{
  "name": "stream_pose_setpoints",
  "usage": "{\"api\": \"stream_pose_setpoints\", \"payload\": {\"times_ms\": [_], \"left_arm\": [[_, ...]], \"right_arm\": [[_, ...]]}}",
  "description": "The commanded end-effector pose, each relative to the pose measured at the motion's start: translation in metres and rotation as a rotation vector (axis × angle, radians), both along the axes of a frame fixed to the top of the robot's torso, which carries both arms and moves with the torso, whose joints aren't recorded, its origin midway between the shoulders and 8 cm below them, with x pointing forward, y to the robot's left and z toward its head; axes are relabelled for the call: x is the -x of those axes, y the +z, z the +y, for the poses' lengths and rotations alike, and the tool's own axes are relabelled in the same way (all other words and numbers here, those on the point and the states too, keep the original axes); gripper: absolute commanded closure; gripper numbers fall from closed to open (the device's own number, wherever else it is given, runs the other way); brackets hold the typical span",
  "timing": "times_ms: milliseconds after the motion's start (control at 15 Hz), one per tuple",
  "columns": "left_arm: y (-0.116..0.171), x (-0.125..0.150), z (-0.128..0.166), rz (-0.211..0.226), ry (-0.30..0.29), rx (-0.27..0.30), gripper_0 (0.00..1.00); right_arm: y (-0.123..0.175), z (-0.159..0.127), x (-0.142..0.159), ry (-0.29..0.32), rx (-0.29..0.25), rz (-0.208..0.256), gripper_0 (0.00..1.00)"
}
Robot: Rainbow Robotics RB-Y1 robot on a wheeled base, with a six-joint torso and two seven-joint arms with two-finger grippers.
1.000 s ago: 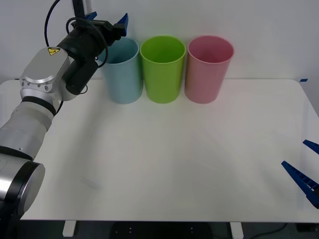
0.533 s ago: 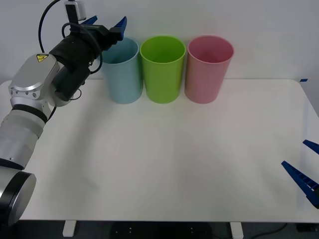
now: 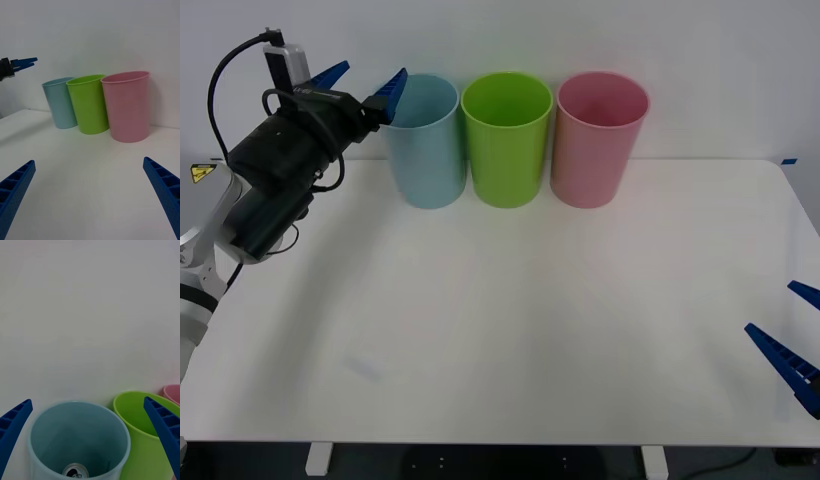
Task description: Grasp the object on the table and drop it into the matching bin: aluminum can to the light blue bin, PET bottle to the pink bin.
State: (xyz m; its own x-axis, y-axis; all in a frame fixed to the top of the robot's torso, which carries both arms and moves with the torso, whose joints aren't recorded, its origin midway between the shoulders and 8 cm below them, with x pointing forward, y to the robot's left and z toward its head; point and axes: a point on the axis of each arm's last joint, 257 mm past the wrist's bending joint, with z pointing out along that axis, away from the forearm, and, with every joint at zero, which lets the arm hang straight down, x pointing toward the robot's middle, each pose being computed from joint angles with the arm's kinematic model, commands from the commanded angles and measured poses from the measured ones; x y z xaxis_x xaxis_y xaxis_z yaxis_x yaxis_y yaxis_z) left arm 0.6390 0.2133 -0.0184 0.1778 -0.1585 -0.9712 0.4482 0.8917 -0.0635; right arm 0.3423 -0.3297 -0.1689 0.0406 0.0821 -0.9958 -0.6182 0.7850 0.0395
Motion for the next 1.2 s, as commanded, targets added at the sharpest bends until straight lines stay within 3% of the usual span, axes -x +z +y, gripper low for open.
{"api": "stream_pose_setpoints", "payload": {"times_ms": [67,533,867,1200], "left_arm": [[-0.005,0.033,0.024,-0.018,0.003,0.000,0.00],[-0.030,0.122,0.076,-0.019,-0.071,-0.077,0.00],[-0.040,0.184,0.114,0.016,-0.104,-0.098,0.00],[-0.067,0.237,0.147,0.074,-0.126,-0.187,0.00]], "right_arm": [[0.000,0.000,0.000,0.000,0.000,0.000,0.00],[0.000,0.000,0.000,0.000,0.000,0.000,0.00],[0.000,0.000,0.000,0.000,0.000,0.000,0.00],[0.000,0.000,0.000,0.000,0.000,0.000,0.00]]}}
